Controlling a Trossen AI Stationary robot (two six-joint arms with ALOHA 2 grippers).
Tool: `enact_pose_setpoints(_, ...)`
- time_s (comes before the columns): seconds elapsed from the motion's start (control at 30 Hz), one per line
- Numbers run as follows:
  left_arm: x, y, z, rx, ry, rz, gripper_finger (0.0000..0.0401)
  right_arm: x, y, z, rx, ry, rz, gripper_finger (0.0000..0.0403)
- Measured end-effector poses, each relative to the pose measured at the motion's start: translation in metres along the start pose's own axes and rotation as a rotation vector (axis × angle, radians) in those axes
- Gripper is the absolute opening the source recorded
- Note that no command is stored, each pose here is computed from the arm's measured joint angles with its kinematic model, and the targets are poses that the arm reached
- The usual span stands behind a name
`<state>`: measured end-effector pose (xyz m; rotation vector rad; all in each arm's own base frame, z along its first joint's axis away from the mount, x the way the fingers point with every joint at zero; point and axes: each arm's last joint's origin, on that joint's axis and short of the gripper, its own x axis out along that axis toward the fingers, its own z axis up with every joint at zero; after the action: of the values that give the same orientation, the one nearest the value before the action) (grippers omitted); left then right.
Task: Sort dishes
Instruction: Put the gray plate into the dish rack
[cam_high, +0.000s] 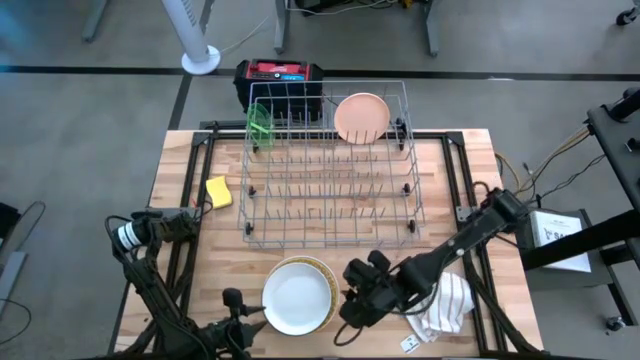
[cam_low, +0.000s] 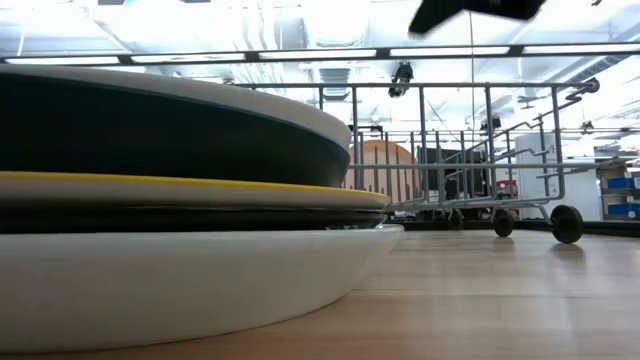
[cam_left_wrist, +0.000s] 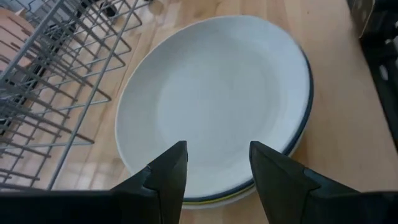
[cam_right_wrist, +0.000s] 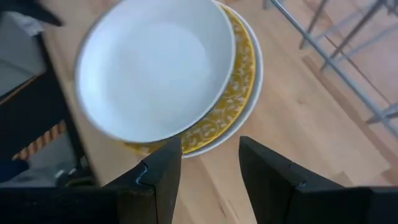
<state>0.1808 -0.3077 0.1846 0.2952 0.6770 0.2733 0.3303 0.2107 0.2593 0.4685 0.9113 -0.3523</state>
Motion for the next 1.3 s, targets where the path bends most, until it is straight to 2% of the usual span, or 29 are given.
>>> enact_pose_setpoints(0.3, 0.009, 0.003, -0.011, -0.058, -0.053, 0.047, 0.0164, 0.037, 0.002, -0.011, 0.145, -0.034, -0.094, 0.0167)
enact_pose_setpoints(0.5, 0.015, 0.003, -0.021, -0.088, -0.055, 0.043, 0.0164, 0.054, 0.008, -0.015, 0.208, -0.046, -0.076, 0.0165)
enact_pose_setpoints(0.7, 0.021, 0.002, -0.03, -0.117, -0.062, 0.03, 0.0164, 0.071, 0.012, -0.018, 0.234, -0.057, -0.053, 0.0165)
enact_pose_setpoints(1.07, 0.024, 0.002, -0.028, -0.121, -0.062, 0.032, 0.0164, 0.088, 0.011, -0.019, 0.275, -0.06, -0.066, 0.0167)
enact_pose_setpoints(1.3, 0.025, 0.003, -0.027, -0.123, -0.067, 0.037, 0.0164, 0.093, 0.011, -0.017, 0.27, -0.066, -0.06, 0.0151)
